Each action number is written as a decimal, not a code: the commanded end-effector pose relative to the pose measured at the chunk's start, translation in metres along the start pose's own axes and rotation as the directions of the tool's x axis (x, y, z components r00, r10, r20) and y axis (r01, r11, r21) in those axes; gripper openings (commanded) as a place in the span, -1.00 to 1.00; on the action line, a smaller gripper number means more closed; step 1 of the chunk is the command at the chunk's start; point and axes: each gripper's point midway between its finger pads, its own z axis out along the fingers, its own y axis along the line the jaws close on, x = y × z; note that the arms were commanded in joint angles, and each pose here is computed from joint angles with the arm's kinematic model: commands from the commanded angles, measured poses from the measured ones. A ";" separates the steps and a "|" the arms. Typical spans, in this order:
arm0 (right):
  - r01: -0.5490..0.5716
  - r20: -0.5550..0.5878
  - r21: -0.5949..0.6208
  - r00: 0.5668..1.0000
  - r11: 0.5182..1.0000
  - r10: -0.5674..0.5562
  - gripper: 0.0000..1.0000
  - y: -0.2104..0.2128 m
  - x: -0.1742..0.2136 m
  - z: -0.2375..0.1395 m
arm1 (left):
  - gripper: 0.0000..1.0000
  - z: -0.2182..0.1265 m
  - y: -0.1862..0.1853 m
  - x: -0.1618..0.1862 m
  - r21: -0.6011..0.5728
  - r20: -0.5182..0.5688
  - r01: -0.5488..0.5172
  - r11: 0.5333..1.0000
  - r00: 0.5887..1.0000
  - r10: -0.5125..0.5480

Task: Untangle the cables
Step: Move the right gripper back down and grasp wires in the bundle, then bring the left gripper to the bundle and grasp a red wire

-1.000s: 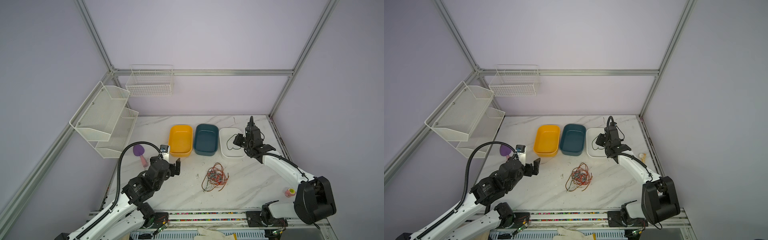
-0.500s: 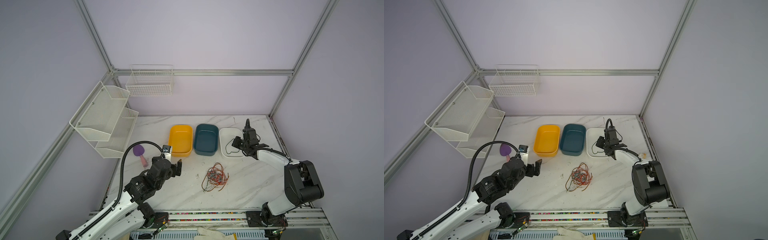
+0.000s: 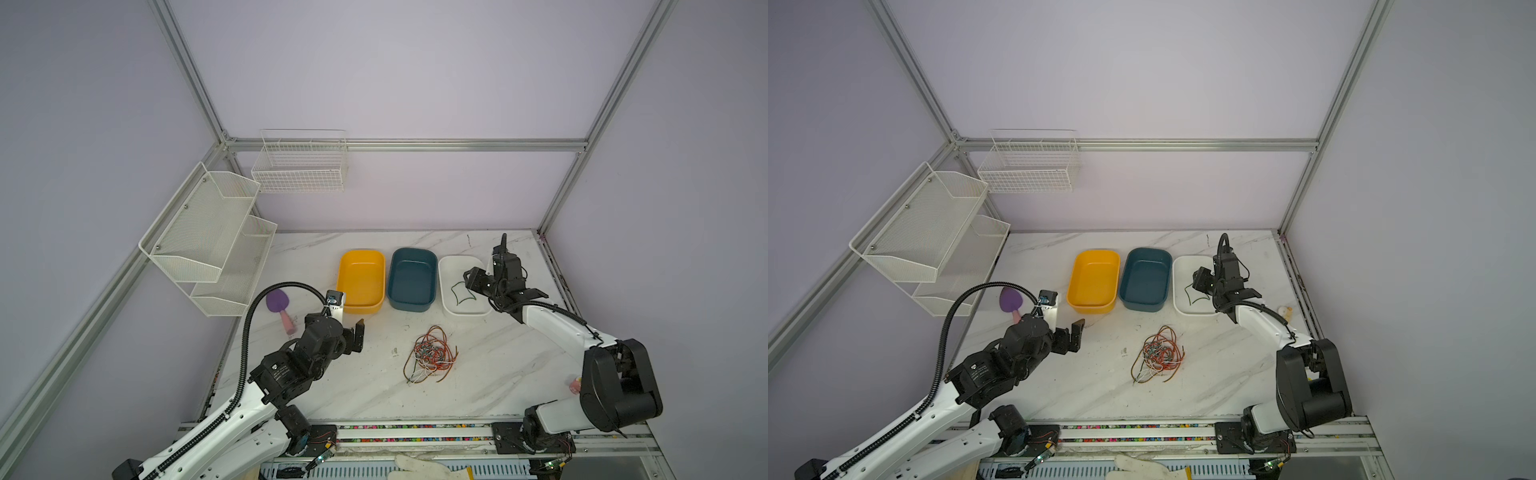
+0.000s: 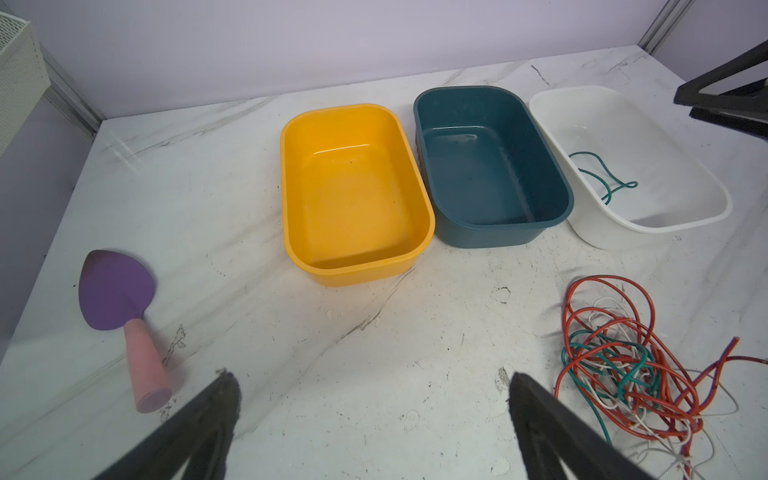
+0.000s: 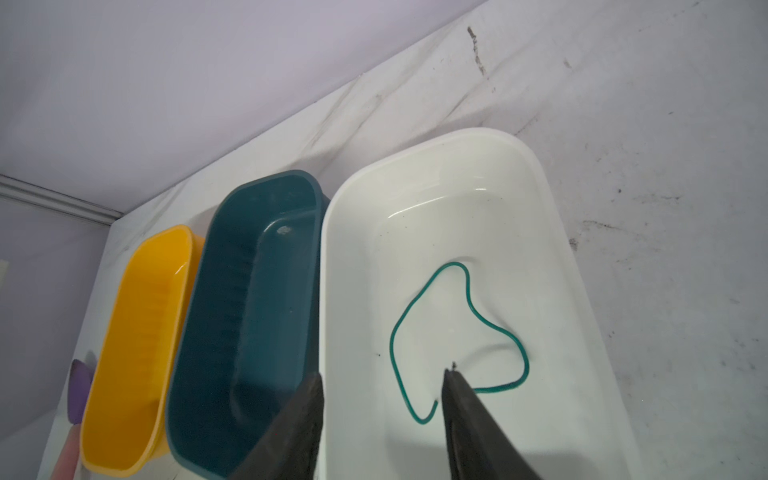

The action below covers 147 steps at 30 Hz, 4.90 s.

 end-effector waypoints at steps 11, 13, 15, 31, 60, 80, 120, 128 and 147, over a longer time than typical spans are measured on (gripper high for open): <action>0.154 -0.182 -0.269 0.961 0.951 -0.207 0.18 0.079 0.109 -0.075 | 1.00 0.004 -0.006 0.002 0.022 -0.016 -0.026 0.999 1.000 0.027; 0.108 -0.207 -0.292 0.963 0.950 -0.173 0.18 0.084 0.125 -0.080 | 1.00 0.004 -0.006 0.003 0.023 -0.018 -0.029 0.999 0.999 0.029; 0.071 -0.231 -0.313 0.962 0.947 -0.148 0.18 0.090 0.142 -0.083 | 1.00 0.004 -0.006 0.002 0.023 -0.018 -0.027 0.999 0.999 0.028; 0.187 -0.310 -0.172 0.922 0.967 -0.233 0.05 0.090 0.220 -0.057 | 1.00 0.008 -0.008 0.006 0.022 -0.037 -0.038 0.999 0.999 0.039; 0.168 -0.379 -0.140 0.901 0.976 -0.210 -0.63 0.075 0.256 -0.028 | 1.00 0.014 -0.015 0.014 0.044 -0.080 -0.056 0.997 0.995 0.059; 0.126 -0.181 -0.506 0.952 0.853 -0.248 -1.00 0.147 0.201 -0.095 | 1.00 0.001 -0.083 0.025 0.332 -0.279 0.296 0.896 0.938 -0.206; -0.022 -0.165 -0.681 0.979 0.732 -0.124 -1.00 0.167 0.191 -0.131 | -0.14 0.017 -0.139 0.085 0.510 -0.490 0.674 0.534 0.738 -0.464; -0.019 -0.166 -0.644 0.979 0.765 -0.115 -1.00 0.160 0.192 -0.124 | -0.53 0.019 -0.139 0.087 0.504 -0.492 0.677 0.536 0.735 -0.466; -0.029 -0.231 -0.593 0.964 0.805 -0.135 -0.85 0.145 0.215 -0.105 | -1.00 0.021 -0.138 0.095 0.487 -0.507 0.679 0.549 0.732 -0.456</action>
